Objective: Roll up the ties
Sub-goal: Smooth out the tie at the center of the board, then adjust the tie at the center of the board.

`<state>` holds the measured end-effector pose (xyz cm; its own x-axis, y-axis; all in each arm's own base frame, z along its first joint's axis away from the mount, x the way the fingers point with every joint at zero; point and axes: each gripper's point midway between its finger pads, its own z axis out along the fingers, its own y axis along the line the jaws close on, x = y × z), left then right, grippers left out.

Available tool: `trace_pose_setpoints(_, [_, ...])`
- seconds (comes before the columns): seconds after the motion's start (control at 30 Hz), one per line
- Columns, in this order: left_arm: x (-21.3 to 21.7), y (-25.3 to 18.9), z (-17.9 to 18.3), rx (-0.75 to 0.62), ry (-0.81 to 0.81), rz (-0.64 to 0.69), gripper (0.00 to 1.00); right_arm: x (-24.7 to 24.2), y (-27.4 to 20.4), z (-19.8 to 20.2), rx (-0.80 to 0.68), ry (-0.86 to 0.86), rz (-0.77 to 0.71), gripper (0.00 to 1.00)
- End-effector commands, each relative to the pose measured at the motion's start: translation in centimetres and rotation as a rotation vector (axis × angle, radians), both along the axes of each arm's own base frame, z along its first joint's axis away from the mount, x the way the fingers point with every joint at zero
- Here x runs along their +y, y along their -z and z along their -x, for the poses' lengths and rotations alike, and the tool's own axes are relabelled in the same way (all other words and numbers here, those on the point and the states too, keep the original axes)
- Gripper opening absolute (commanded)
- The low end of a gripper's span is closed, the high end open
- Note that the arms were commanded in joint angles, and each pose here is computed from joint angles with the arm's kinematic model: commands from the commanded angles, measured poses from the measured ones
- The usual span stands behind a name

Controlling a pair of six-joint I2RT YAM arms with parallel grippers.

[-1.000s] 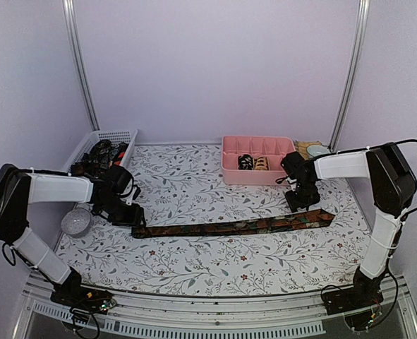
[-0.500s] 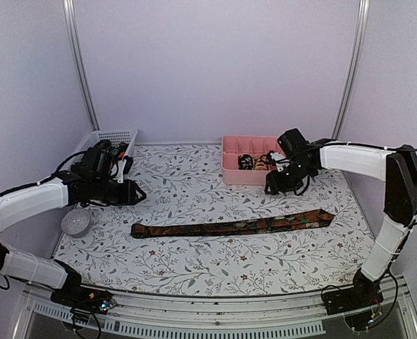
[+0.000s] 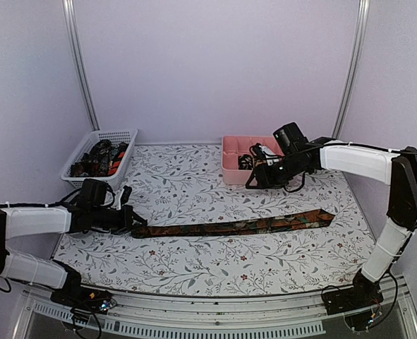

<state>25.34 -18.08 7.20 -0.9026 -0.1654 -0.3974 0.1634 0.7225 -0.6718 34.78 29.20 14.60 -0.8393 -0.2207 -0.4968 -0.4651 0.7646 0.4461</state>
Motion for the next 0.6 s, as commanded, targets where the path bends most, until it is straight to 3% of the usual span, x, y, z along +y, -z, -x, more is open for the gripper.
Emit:
trace_pose_setpoints(0.0, [0.7,0.3,-1.0,-0.021,-0.044,0.038,0.0,1.1,-1.3,0.9,-0.008,-0.034,-0.057,0.52])
trace_pose_setpoints(0.57, [4.0,7.4,0.5,0.165,-0.123,-0.162,0.0,3.0,-1.5,1.7,0.001,-0.093,-0.095,0.51])
